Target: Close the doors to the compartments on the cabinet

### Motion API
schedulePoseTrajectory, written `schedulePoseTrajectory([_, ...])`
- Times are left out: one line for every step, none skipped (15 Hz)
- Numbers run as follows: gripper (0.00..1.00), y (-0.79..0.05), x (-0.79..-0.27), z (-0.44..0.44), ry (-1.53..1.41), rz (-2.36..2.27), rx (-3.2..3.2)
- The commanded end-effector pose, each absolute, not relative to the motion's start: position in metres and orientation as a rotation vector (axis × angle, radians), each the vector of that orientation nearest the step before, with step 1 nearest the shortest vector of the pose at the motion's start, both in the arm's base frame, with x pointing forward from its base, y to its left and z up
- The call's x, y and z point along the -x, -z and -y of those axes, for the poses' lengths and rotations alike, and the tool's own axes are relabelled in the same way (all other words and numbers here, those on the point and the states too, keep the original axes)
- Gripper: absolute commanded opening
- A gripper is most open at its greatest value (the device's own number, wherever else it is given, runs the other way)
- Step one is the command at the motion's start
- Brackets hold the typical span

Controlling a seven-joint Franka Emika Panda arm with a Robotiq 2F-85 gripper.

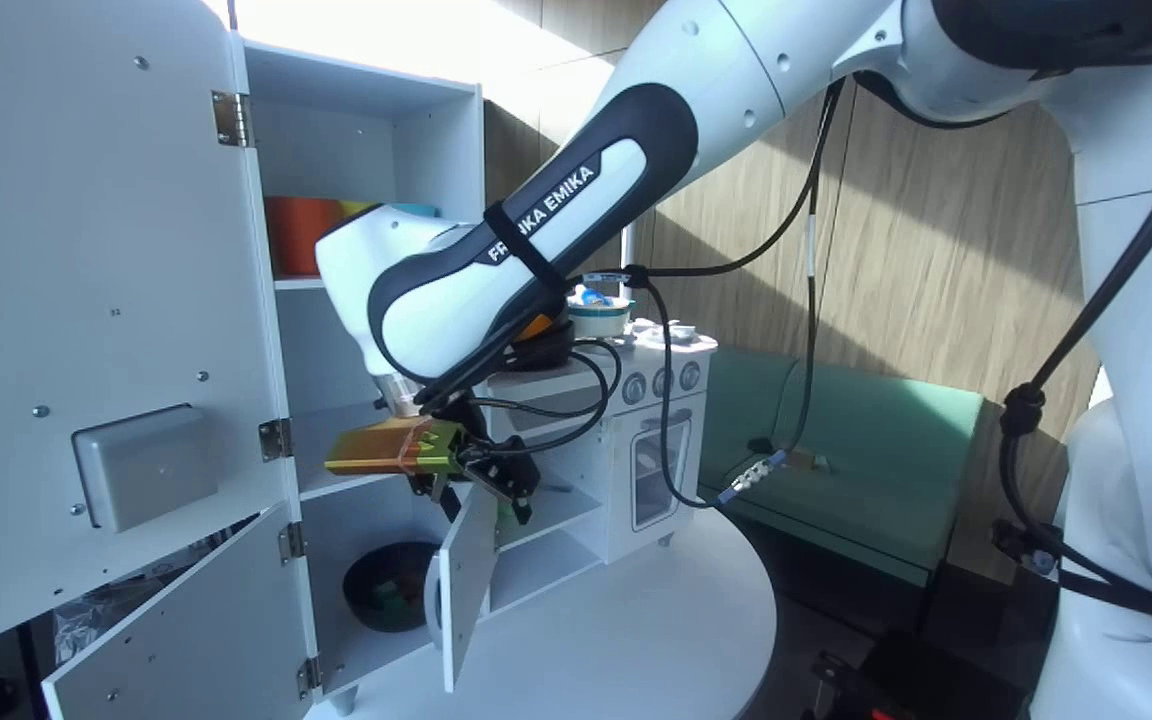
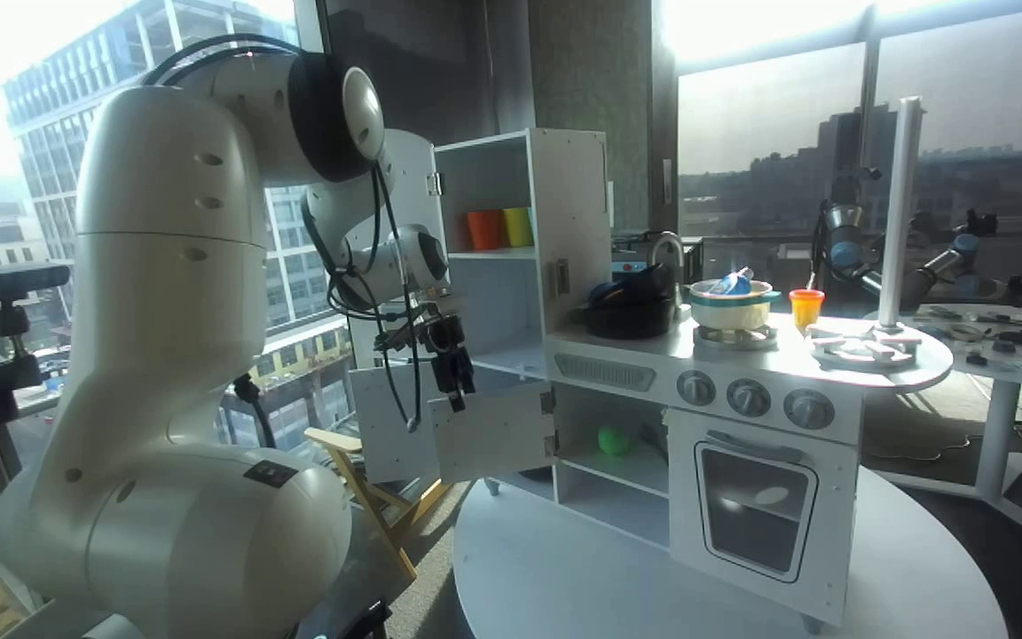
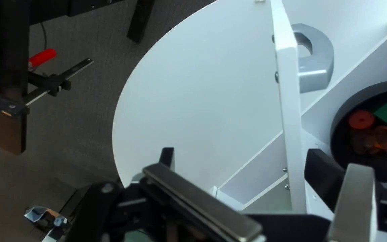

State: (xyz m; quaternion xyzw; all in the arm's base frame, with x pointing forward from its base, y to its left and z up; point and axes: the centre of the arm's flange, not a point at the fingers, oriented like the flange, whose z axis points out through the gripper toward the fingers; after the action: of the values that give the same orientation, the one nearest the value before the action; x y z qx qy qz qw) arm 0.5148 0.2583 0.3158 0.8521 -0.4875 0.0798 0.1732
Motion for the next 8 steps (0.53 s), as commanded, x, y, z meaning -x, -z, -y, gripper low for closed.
schedulePoseTrajectory([1.0, -0.328, -0.493, -0.224, -0.181, 1.314, -2.382])
schedulePoseTrajectory([1.0, -0.321, -0.488, -0.215, -0.153, 1.297, -2.362])
schedulePoseTrajectory([1.0, -0.314, -0.484, -0.206, -0.129, 1.287, -2.343])
schedulePoseTrajectory([1.0, -0.305, -0.48, -0.196, -0.103, 1.279, -2.323])
schedulePoseTrajectory([1.0, -0.297, -0.477, -0.184, -0.092, 1.275, -2.291])
schedulePoseTrajectory([1.0, -0.291, -0.474, -0.169, -0.088, 1.288, -2.25])
schedulePoseTrajectory([1.0, -0.287, -0.473, -0.157, -0.092, 1.303, -2.222])
schedulePoseTrajectory([1.0, -0.286, -0.473, -0.145, -0.098, 1.316, -2.202])
